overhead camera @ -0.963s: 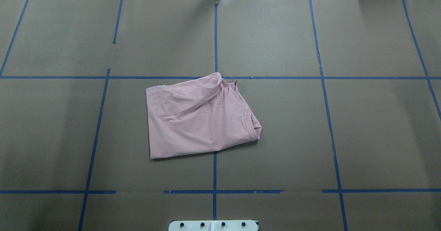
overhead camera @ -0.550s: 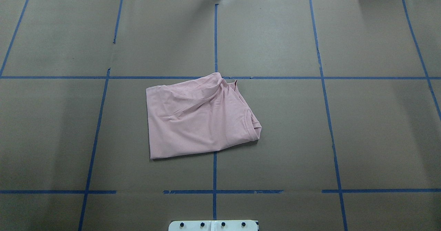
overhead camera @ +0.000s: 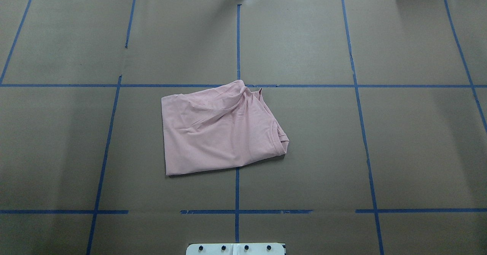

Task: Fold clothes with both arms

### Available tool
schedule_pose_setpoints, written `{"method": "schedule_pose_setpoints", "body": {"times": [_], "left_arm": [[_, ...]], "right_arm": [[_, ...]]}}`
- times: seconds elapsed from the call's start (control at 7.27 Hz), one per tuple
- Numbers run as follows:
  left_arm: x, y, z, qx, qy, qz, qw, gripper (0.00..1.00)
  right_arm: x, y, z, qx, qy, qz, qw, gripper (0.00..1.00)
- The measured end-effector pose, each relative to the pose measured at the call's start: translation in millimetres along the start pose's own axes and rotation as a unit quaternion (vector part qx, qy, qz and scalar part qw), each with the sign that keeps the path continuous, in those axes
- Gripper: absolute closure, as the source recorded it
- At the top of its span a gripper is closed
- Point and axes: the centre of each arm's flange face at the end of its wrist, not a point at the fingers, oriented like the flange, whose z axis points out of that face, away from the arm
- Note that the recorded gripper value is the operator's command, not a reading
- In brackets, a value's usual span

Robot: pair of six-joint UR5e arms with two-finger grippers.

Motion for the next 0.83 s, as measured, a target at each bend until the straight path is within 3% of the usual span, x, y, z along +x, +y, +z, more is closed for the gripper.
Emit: {"method": "schedule_pose_setpoints", "body": {"times": [0.83], "left_arm": [[-0.1,1.4,0.3,0.001,0.000,0.002,1.0000,0.00]], "right_arm": [[-2.0,-2.3,-2.1,0.002,-0.001,-0.002,1.0000,0.00]]}}
